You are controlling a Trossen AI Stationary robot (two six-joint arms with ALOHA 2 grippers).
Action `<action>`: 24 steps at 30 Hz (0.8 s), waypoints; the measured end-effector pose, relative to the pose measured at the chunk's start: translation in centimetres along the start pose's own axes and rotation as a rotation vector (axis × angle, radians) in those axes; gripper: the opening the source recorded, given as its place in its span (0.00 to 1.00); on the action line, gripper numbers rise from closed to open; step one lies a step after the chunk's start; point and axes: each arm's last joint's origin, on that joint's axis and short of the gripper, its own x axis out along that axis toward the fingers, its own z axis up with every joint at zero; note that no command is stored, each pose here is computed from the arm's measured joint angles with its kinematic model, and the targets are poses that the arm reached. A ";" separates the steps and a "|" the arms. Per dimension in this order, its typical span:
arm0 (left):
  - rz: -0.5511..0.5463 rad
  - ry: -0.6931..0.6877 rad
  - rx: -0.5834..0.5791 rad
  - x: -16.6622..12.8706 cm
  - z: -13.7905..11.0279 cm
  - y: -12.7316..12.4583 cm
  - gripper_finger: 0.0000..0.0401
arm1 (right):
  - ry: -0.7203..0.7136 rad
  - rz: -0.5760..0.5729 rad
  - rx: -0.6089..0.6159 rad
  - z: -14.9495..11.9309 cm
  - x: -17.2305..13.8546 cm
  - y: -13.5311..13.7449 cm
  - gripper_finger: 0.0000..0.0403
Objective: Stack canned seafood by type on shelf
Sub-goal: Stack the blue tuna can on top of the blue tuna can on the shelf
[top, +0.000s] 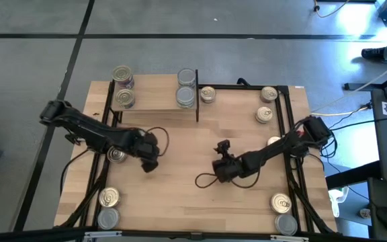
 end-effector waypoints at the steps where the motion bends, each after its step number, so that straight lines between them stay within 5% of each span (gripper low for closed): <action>1: 0.028 0.053 -0.035 -0.1 -0.5 0.3 0.38 | -0.010 0.005 -0.017 -0.1 0.4 -0.3 0.73; 6: 0.191 0.274 -0.160 -0.1 -2.5 1.9 0.35 | -0.066 0.055 -0.052 -0.4 2.3 -2.4 0.73; 11: 0.229 0.440 -0.187 0.4 -3.4 2.8 0.31 | -0.114 0.128 0.009 -0.5 3.2 -4.1 0.73; 24: 0.313 0.417 -0.144 3.2 -4.3 3.1 0.24 | -0.166 0.197 0.189 -0.2 3.0 -4.4 0.73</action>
